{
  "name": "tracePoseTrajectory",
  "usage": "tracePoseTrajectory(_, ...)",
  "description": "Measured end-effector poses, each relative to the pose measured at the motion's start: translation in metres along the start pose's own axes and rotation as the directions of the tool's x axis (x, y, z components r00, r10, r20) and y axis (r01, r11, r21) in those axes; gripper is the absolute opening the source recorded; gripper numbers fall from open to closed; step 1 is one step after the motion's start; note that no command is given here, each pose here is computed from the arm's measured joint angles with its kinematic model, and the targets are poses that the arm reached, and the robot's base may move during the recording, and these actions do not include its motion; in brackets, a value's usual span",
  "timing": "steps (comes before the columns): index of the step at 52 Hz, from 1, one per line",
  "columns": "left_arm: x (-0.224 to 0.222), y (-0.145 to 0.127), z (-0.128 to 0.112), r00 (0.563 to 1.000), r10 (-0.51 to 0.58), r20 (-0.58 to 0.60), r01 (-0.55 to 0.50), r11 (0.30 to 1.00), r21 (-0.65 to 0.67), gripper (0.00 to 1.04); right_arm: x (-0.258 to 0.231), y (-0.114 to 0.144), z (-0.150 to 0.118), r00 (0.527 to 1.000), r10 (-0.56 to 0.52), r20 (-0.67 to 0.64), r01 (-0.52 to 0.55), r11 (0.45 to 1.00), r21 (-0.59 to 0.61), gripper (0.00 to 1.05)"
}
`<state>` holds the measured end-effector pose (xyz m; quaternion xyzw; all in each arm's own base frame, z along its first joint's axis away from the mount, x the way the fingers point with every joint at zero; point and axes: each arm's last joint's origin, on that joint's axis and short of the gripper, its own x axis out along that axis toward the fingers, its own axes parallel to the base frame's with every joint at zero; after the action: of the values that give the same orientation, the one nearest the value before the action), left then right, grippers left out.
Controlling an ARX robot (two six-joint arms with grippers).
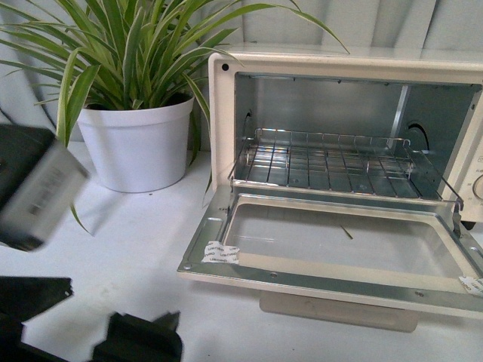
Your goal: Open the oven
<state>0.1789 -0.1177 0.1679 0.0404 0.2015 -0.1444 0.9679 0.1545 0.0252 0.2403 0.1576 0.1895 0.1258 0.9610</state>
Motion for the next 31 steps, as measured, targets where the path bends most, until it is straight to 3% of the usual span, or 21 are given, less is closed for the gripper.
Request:
tracePoseTrajectory(10,-0.034,0.024,0.0,0.981,0.103,0.163,-0.088,0.991,-0.097,0.98,-0.027,-0.008,-0.019,0.997,0.015,0.079,-0.017,1.0,0.016,0.95)
tracePoseTrajectory(31,-0.074,0.049,-0.02,0.932,0.245,0.267,-0.193,0.96,-0.204,0.98,-0.045,-0.016,-0.049,0.985,0.027,0.169,-0.027,1.0,-0.001,0.95)
